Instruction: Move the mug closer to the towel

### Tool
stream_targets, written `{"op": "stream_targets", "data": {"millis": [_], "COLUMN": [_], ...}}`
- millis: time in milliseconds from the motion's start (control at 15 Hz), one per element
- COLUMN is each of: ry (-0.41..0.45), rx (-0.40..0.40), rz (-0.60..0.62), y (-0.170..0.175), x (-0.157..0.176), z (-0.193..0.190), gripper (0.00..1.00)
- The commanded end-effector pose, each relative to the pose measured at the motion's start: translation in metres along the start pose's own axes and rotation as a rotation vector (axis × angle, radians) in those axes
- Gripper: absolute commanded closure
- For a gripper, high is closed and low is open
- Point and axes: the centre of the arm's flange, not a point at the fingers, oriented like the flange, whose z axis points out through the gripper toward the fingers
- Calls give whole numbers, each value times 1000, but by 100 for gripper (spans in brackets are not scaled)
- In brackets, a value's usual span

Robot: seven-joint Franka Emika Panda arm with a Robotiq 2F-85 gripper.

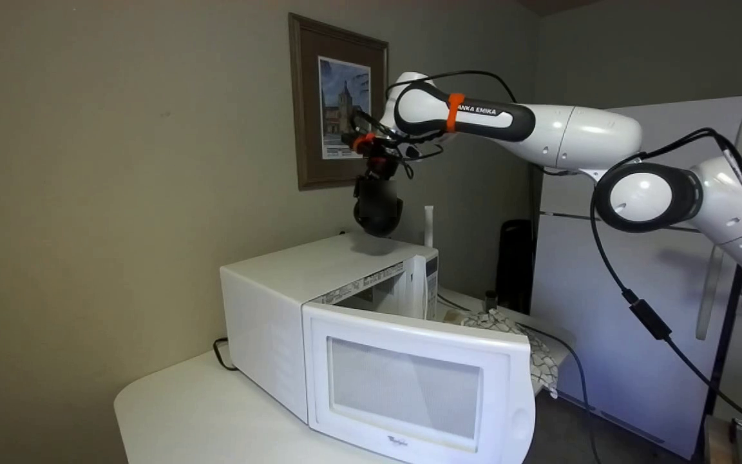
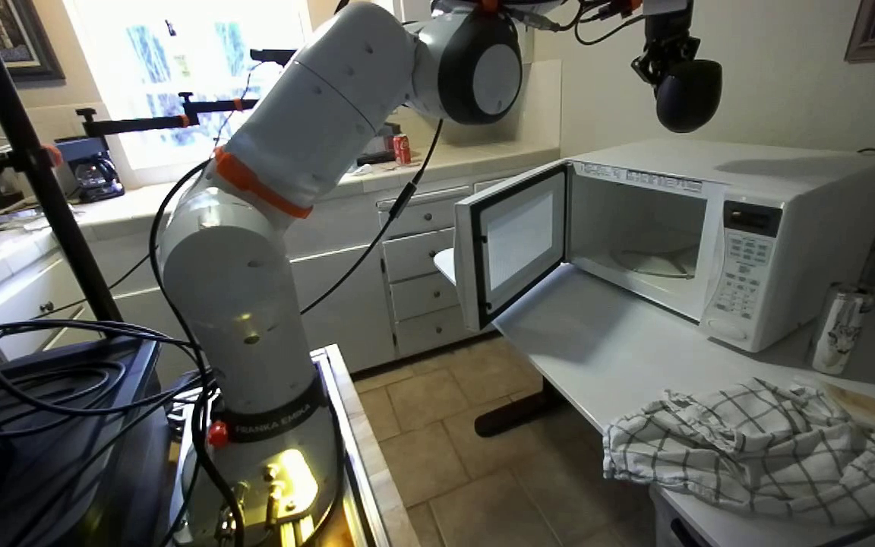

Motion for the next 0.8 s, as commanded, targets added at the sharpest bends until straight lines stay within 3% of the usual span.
{"op": "stream_targets", "data": {"millis": [0, 200, 333, 600, 733], "ry": [-1, -1, 2, 26, 36], "rx": [0, 0, 6, -9, 11], "rz": [-2, -2, -12, -99, -91], "y": [1, 1, 5, 42, 40], "x": [-2, -1, 0, 66, 88], "z": [0, -2, 1, -6, -15], "gripper": [93, 93, 98, 98, 98]}}
